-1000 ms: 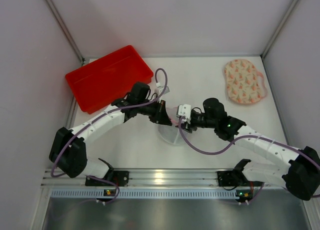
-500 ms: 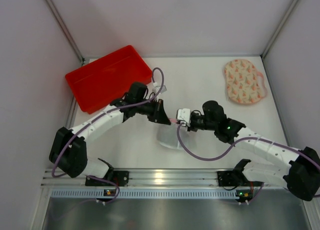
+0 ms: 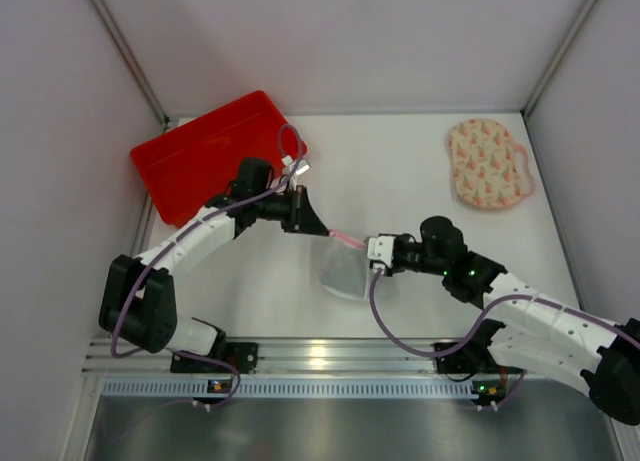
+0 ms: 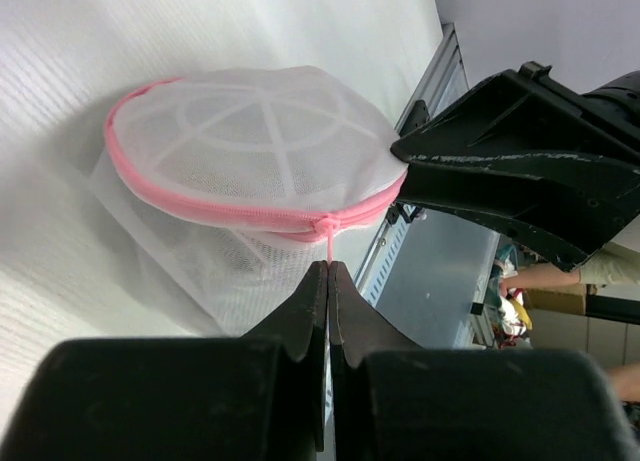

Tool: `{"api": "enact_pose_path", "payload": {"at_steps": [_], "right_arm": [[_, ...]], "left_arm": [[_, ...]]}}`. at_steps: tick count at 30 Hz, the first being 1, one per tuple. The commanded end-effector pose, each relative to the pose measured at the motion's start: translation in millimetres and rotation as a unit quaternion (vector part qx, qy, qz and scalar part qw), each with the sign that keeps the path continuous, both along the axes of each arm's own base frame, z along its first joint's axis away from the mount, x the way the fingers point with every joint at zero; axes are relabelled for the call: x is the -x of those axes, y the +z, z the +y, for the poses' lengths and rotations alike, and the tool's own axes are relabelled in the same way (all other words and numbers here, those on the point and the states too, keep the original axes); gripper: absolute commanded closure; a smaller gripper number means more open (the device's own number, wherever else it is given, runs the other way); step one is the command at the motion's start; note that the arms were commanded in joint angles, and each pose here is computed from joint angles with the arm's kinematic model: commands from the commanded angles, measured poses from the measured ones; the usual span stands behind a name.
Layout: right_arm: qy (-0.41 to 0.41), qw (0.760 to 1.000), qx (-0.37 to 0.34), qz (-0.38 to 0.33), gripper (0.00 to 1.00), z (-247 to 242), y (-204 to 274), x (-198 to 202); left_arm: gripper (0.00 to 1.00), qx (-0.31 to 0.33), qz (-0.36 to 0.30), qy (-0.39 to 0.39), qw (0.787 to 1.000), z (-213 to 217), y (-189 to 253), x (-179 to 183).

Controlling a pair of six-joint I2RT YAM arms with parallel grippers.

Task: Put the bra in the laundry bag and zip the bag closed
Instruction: Zip the zipper on the laundry bag.

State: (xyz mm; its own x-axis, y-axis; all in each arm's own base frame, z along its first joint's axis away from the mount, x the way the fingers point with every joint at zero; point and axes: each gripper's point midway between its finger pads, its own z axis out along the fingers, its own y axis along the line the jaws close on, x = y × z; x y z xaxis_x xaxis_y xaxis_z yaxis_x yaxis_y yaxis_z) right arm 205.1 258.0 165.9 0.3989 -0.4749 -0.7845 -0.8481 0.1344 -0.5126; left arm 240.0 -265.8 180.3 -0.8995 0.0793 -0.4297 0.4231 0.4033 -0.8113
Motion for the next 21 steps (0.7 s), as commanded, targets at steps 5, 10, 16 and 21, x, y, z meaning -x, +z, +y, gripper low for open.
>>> {"api": "enact_pose_path", "payload": {"at_steps": [5,10,16,21], "right_arm": [[0.033,0.999,-0.022,-0.028,0.90,12.0,36.0,3.4],[0.017,0.999,-0.026,0.008,0.47,10.6,33.9,5.7],[0.025,0.997,-0.067,0.034,0.35,22.2,54.3,9.9],[0.025,0.995,-0.082,0.060,0.39,37.8,56.6,2.4]], "left_arm": [[1.00,0.041,-0.098,-0.035,0.994,-17.3,46.0,8.1],[1.00,0.034,-0.096,-0.031,0.994,-13.8,37.8,13.0],[1.00,0.030,-0.094,-0.033,0.995,-12.6,31.8,16.3],[1.00,0.028,-0.092,-0.035,0.995,-13.0,28.3,17.6]]}}
